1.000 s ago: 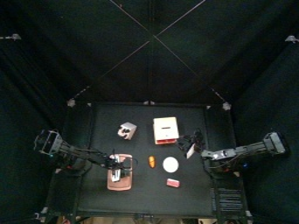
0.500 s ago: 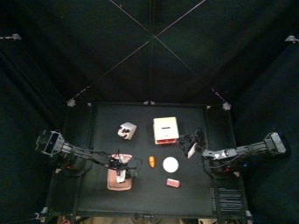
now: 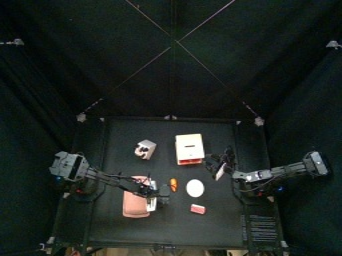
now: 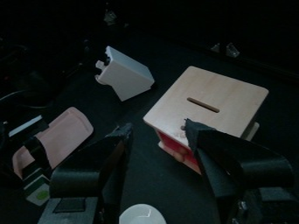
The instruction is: Put sushi roll below carrot
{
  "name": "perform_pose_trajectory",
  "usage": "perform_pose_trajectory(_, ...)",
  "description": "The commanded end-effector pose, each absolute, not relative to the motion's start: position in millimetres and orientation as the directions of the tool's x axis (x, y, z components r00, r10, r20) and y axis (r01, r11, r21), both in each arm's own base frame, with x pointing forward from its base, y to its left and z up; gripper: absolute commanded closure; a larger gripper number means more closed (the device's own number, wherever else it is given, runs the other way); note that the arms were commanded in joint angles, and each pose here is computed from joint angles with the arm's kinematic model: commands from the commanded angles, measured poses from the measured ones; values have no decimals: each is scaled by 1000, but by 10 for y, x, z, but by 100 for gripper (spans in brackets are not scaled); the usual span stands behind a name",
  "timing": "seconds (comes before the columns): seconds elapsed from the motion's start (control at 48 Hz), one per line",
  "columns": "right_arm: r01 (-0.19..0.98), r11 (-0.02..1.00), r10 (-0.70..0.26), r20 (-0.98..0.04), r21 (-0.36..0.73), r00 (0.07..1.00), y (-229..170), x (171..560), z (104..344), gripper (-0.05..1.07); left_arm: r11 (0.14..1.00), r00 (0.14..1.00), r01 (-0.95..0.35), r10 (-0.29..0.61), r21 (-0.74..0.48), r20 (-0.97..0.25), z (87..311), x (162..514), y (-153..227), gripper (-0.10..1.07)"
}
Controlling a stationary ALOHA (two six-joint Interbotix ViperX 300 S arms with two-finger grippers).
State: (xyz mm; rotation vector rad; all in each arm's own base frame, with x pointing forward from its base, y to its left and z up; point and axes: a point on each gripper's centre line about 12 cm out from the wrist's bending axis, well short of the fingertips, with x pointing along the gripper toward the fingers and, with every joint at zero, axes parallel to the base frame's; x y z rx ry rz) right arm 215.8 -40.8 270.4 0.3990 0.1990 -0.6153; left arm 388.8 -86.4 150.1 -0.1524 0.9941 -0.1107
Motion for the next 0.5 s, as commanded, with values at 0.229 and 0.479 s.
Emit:
perform_pose_trajectory(0.229,592,745,-520,-290,306,804,-408,2171,2737,17,992,555,71,-130,-109,-822,1432,4160,-856,21)
perform_pose_trajectory(0.479,597,741,-523,-292,307,801,-416,2168,2735,17,991,556,70,-130,-110,-821,1418,4299,-884,22)
